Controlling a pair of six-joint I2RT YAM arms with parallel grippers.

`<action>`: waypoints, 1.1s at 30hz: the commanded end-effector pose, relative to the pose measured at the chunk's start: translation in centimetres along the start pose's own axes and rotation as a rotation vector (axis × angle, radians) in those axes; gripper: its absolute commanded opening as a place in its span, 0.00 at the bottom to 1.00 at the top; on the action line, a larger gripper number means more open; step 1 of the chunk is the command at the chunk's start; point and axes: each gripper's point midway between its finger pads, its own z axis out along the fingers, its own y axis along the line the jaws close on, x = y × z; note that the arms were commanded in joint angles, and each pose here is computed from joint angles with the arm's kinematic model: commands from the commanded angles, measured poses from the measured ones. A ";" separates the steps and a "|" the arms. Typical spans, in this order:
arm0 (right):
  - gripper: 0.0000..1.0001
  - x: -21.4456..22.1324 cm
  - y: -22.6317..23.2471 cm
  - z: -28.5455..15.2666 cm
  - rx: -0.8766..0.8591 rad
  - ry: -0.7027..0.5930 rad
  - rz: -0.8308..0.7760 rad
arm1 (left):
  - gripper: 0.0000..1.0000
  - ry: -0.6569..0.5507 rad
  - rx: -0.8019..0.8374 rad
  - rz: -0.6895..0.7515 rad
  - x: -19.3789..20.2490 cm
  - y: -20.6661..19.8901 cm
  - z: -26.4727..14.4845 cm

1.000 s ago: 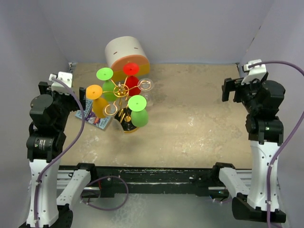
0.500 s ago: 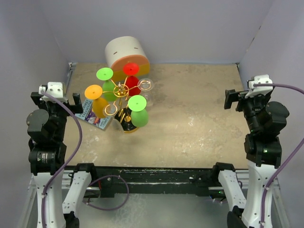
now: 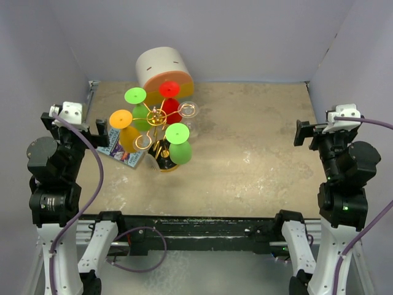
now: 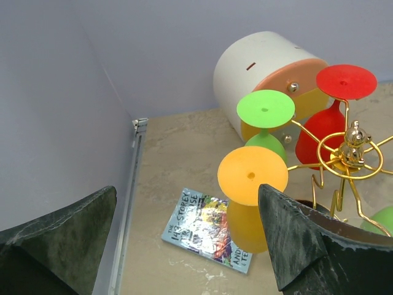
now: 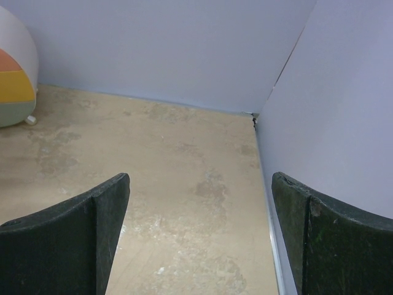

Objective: Place the wine glass upside down on the wine glass rack

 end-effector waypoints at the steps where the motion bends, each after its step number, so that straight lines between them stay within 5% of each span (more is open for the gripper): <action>1: 1.00 -1.7 -0.8 -0.8 0.043 -0.045 -0.003 | 0.99 -0.055 -0.025 0.003 -1.6 0.5 -1.5; 33: 1.00 -1.9 -1.1 -1.4 0.064 -0.050 0.019 | 0.99 -0.025 -0.056 -0.006 -1.2 1.1 -1.4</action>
